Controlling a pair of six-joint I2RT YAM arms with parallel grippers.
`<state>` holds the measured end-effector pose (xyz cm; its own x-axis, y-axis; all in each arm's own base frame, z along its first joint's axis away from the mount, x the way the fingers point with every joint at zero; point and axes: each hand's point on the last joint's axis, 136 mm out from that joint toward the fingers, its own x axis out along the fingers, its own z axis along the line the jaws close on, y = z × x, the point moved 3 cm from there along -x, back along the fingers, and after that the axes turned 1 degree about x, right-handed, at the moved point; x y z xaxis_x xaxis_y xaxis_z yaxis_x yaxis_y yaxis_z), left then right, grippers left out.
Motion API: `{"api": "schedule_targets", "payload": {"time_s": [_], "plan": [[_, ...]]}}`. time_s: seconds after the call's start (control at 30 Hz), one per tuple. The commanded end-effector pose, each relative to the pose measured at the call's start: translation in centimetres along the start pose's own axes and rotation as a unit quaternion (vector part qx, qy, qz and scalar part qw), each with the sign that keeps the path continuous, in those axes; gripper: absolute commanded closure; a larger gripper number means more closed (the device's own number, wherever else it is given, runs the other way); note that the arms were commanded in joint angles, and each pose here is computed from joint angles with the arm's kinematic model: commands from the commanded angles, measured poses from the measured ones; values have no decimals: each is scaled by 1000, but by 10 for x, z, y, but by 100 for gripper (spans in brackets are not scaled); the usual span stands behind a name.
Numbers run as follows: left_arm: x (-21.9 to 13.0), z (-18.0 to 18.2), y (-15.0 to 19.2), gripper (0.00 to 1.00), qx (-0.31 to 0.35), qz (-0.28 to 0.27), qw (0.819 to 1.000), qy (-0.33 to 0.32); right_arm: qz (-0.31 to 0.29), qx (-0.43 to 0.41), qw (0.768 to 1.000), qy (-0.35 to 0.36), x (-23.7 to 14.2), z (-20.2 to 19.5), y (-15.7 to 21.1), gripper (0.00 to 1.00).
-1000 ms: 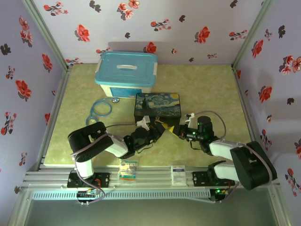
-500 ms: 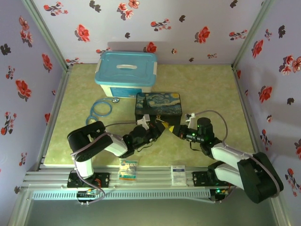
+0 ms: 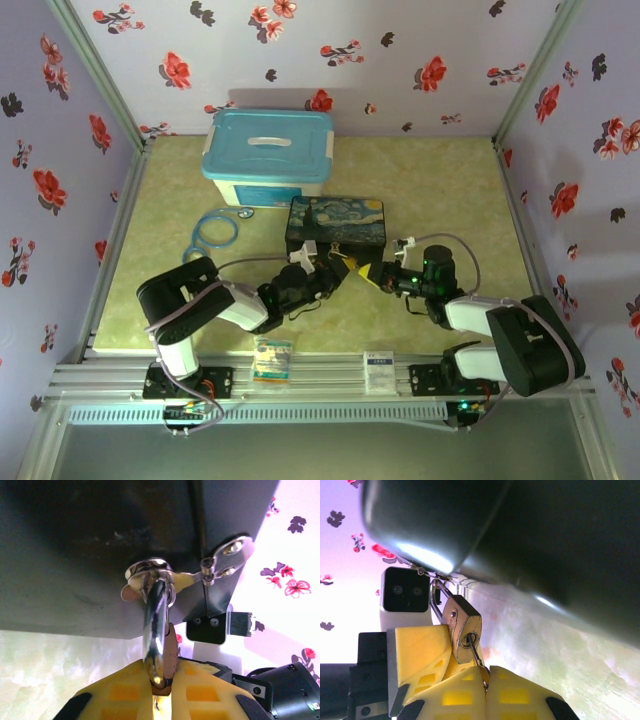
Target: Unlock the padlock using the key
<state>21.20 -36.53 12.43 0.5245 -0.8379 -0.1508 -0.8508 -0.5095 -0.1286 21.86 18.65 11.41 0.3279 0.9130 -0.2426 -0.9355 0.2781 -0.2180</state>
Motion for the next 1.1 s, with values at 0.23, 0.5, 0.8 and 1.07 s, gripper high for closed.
{"api": "schedule_targets", "payload": {"time_s": [0.23, 0.5, 0.8, 1.07], "plan": [[-15, -63, 58, 100, 36, 158, 979, 125, -47, -48, 997, -38, -9, 26, -24, 100], [-12, -52, 59, 100, 33, 153, 982, 109, -51, -54, 996, -54, -12, 35, -23, 100], [-7, -52, 50, 100, 34, 135, 984, 109, -28, -65, 994, -87, -6, 44, -5, 100], [-3, -50, 38, 88, 31, 113, 988, 104, -10, -89, 992, -85, 0, 54, 6, 100]]}}
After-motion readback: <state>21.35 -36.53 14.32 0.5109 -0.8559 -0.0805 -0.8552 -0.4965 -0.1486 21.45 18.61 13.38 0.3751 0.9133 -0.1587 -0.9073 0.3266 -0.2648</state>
